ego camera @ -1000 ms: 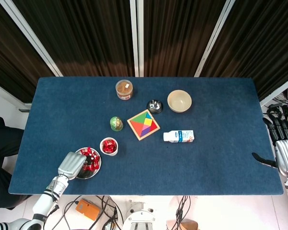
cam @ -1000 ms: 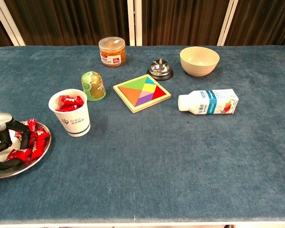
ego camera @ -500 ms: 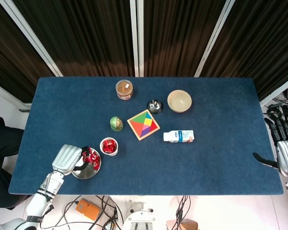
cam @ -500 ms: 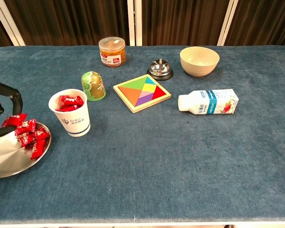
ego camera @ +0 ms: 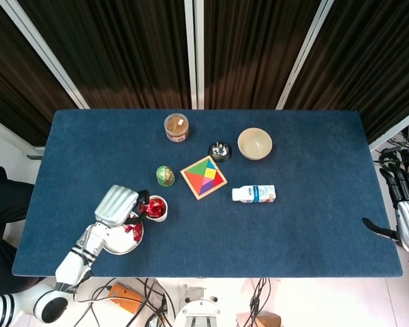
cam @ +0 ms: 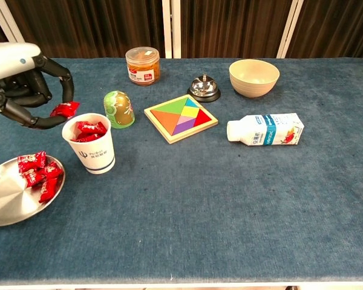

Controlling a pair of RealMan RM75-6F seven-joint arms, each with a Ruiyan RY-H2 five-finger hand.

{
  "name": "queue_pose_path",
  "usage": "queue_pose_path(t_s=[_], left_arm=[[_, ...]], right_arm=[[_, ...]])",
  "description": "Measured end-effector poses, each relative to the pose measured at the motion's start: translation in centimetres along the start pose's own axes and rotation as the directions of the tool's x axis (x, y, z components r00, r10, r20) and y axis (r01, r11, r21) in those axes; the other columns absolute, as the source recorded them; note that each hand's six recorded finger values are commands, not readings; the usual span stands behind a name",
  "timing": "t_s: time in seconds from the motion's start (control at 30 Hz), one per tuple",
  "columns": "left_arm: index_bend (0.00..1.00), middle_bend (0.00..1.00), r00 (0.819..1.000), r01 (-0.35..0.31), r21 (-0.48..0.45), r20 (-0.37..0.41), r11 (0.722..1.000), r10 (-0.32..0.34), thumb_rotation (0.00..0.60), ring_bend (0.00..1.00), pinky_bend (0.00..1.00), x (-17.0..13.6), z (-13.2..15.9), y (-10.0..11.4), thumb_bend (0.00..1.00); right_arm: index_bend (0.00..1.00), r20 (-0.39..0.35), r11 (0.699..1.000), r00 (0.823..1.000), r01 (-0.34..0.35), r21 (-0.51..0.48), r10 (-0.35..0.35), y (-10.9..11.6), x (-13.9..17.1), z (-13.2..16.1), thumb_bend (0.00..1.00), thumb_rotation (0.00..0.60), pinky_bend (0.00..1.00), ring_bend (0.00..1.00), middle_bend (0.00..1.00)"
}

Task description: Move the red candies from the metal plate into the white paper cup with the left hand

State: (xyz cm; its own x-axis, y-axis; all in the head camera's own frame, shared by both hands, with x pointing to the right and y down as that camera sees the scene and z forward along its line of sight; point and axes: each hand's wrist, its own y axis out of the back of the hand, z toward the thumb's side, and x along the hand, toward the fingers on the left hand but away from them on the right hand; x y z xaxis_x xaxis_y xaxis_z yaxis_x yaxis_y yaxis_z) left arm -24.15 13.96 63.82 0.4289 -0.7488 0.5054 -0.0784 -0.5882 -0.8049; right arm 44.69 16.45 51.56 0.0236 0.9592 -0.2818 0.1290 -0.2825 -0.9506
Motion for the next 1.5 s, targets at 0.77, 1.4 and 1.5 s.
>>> queue_pose_path(t_s=[0.77,1.4,1.5], left_arm=[[0.41,0.94,1.000,0.018,0.005,-0.011,1.000,-0.018,0.600,0.94,0.94,0.7,0.5,-0.2,0.15],[0.25,0.18,0.874,-0.192,0.088,-0.438,0.977,0.211,0.600,0.11,0.08,-8.9,-14.4,3.3,0.10],[0.25,0.17,0.854,-0.218,0.061,-0.471,0.974,0.221,0.600,0.08,0.06,-10.8,-15.7,3.3,0.10]], right_arm=[[0.00,0.007,1.000,1.000,-0.009,-0.004,0.009,-0.3,-0.2,-0.3,0.24,0.600,0.10,0.00,0.04],[0.00,0.045,0.999,0.999,-0.018,-0.038,0.020,-0.9,0.2,-2.6,0.24,0.600,0.09,0.00,0.04],[0.00,0.036,0.999,0.999,-0.023,-0.048,0.025,-1.5,0.5,-2.5,0.24,0.600,0.09,0.00,0.04]])
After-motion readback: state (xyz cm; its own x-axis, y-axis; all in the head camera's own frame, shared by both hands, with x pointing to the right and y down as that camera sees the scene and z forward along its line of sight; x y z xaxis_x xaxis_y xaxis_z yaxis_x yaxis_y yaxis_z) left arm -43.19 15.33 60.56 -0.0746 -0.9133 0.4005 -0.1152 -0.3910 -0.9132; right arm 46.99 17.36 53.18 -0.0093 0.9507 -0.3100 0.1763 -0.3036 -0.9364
